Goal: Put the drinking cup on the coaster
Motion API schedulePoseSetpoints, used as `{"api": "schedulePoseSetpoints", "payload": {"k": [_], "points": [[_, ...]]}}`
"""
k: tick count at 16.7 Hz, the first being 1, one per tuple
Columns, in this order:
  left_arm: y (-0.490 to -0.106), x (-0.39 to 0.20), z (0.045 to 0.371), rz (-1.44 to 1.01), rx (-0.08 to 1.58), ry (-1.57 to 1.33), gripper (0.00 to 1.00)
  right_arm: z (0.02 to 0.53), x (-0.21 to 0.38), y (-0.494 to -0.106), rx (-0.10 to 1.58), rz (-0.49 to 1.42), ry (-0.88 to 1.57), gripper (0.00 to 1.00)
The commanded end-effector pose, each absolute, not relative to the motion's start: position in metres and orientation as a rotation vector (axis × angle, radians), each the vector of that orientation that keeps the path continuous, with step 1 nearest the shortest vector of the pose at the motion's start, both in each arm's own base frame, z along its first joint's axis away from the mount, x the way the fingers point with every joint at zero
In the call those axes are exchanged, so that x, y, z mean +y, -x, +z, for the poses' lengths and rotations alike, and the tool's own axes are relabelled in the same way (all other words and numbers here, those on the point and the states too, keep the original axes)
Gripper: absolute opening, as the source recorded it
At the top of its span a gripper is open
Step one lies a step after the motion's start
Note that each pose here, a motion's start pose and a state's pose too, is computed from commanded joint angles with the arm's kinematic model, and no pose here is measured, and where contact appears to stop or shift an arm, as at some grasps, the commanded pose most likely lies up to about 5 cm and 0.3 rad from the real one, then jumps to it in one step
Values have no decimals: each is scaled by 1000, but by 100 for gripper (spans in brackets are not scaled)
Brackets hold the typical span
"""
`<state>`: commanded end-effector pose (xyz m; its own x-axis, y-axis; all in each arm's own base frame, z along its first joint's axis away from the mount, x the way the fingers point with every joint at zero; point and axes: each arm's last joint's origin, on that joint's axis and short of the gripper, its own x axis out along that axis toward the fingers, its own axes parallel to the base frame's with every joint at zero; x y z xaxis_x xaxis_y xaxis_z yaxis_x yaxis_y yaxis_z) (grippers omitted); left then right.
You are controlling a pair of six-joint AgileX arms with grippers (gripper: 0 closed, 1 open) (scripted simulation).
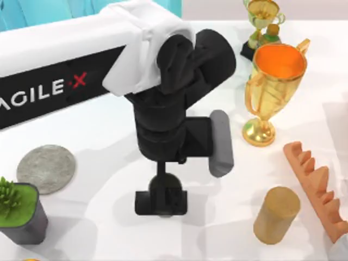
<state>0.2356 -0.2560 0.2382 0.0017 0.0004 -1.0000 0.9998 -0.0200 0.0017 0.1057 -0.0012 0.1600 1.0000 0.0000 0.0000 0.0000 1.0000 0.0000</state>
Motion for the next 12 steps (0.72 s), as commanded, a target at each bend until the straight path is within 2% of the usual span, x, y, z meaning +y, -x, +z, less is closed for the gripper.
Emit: {"api": "schedulePoseSetpoints", "payload": {"k": [4,12], "points": [[-236,-256,226,-1222,1204,-1225,100,160,-1,-106,0,0,0,100],[-237,-256,141,-1221,1196,-1224,100,160,-1,-106,0,0,0,100]]}}
